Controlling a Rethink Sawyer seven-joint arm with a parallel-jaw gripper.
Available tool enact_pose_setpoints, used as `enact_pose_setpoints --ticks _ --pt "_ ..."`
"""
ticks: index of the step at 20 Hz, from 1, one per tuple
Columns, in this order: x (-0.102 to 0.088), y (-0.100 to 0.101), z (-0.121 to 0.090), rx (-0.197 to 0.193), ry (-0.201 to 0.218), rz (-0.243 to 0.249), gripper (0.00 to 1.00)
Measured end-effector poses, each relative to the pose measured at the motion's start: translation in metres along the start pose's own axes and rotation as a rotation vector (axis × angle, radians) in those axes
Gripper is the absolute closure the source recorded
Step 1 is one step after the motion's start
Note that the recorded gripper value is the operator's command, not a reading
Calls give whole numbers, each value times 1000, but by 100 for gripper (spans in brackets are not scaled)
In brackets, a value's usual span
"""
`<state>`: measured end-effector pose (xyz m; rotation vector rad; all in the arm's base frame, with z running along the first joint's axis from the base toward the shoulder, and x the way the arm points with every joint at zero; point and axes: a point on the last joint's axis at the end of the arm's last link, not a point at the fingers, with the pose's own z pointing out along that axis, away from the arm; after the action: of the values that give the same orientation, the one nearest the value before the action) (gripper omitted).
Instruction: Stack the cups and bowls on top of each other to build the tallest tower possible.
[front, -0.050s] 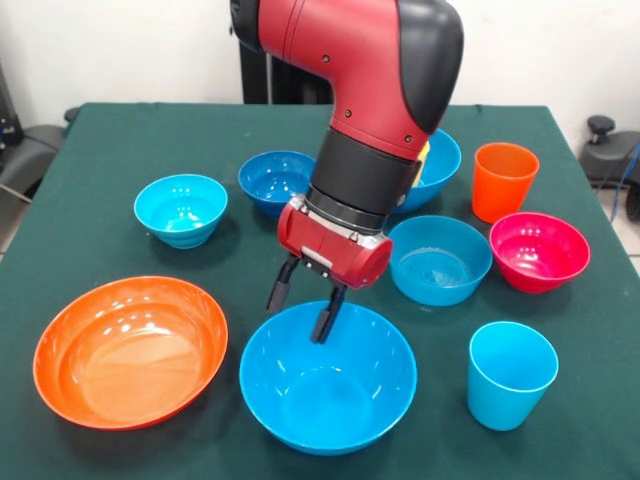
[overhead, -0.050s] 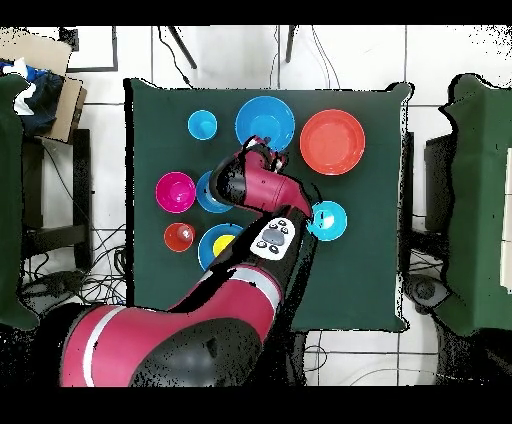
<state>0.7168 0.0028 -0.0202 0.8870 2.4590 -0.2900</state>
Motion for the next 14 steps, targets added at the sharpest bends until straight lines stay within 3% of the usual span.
enact_pose_setpoints --ticks 9,14 --pt "4 -1 0 0 -4 -3 0" --pt "14 -12 1 18 11 -2 0"
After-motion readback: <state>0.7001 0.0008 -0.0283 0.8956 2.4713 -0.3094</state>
